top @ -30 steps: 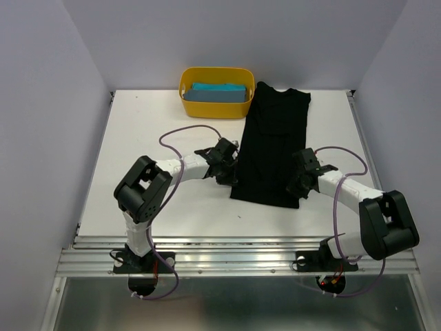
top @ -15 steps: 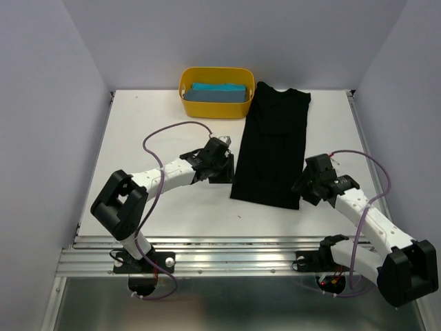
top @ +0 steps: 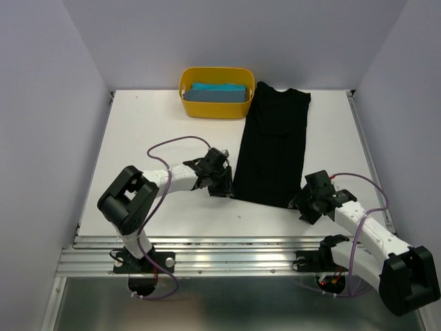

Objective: Roll the t-shirts
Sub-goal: Roll the T-shirt to the center of the board.

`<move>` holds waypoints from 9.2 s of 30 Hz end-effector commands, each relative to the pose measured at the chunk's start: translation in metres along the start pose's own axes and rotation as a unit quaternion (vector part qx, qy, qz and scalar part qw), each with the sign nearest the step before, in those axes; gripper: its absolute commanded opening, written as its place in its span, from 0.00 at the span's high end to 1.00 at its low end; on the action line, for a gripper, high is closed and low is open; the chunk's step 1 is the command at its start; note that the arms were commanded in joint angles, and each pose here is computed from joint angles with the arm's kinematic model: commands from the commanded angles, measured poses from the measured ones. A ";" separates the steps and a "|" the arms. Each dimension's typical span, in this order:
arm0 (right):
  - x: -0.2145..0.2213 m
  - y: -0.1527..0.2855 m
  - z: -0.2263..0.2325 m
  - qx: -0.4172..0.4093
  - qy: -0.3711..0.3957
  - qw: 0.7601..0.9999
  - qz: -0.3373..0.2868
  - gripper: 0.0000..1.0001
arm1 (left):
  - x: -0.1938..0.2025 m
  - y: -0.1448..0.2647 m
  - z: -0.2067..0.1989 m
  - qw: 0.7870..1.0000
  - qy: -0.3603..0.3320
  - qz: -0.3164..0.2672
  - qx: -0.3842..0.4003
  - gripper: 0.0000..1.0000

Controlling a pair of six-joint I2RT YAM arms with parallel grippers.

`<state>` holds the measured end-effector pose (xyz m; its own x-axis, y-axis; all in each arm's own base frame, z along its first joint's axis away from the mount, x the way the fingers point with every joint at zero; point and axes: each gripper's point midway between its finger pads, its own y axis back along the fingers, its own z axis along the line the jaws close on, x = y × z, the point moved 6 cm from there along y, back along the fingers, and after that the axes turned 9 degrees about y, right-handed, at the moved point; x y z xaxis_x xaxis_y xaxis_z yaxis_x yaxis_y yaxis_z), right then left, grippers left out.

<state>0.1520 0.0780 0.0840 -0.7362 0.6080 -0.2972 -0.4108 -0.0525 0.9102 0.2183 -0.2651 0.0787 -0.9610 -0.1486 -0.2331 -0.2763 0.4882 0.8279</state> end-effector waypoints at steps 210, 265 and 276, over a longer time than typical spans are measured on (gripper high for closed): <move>-0.028 -0.021 0.084 -0.011 0.136 0.989 -0.051 0.99 | -0.046 0.017 -0.042 0.990 -0.085 -0.114 -0.020 1.00; -0.025 -0.022 0.014 -0.018 -0.013 0.996 -0.089 0.45 | -0.025 -0.010 -0.009 0.995 0.003 -0.096 0.035 0.52; -0.027 -0.024 0.015 -0.009 -0.009 0.996 -0.087 0.87 | -0.032 -0.014 -0.012 0.995 0.001 -0.094 0.027 1.00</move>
<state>0.1866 0.0780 0.0722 -0.6612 0.6200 -0.4224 -0.5245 0.0204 0.8512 0.2445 -0.2758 0.0692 -0.9048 -0.2364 -0.3541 -0.4257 0.4964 0.7565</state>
